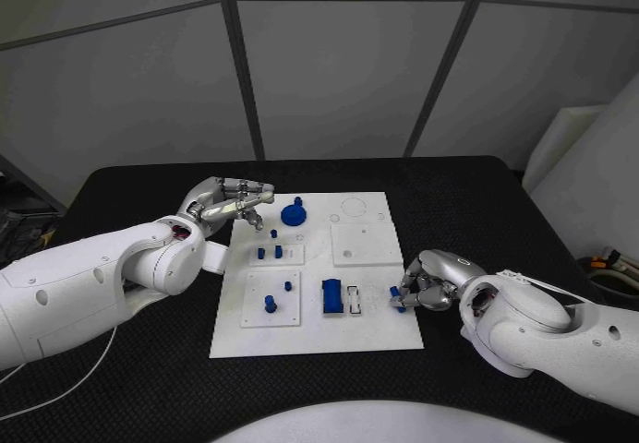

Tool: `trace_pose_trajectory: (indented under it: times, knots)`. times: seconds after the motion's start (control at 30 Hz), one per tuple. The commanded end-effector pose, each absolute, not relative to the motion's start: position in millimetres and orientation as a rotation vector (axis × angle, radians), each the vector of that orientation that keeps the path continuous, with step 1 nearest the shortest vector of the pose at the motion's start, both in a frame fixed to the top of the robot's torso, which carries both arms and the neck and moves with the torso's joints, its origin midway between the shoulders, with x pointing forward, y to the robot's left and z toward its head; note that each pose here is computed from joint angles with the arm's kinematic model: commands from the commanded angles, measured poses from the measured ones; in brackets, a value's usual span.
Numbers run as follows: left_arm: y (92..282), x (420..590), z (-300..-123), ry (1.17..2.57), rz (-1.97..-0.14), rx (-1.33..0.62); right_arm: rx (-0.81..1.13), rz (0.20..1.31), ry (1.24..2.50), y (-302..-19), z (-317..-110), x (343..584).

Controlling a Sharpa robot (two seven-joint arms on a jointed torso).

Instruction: Assemble the parts on the task board

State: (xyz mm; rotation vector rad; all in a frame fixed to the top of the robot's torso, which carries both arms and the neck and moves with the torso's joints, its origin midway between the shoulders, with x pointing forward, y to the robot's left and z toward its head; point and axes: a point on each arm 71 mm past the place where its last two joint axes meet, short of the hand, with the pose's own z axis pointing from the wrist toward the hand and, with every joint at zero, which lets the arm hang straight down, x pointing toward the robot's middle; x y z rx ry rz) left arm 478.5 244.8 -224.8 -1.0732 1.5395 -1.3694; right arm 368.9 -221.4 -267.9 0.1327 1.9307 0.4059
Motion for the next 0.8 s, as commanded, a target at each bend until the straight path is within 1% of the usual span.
trace_pose_trajectory:
  times: [0.03,0.2,0.43,0.63,0.8]
  knots:
    - [244.3,478.4,-223.6,1.535,-1.386,-1.067,0.076,0.353,1.997,-221.4,-276.1,366.0]
    - [245.0,478.3,-223.7,1.535,-1.385,-1.068,-0.001,0.304,2.019,-217.8,-279.1,366.5]
    - [245.5,478.2,-224.0,1.538,-1.384,-1.069,-0.089,0.241,2.008,-213.0,-279.8,367.3]
    - [245.7,478.0,-224.6,1.539,-1.383,-1.07,-0.074,0.242,1.977,-212.0,-276.1,366.2]
    - [245.8,477.9,-225.0,1.54,-1.382,-1.071,0.001,0.276,1.954,-213.1,-271.3,363.4]
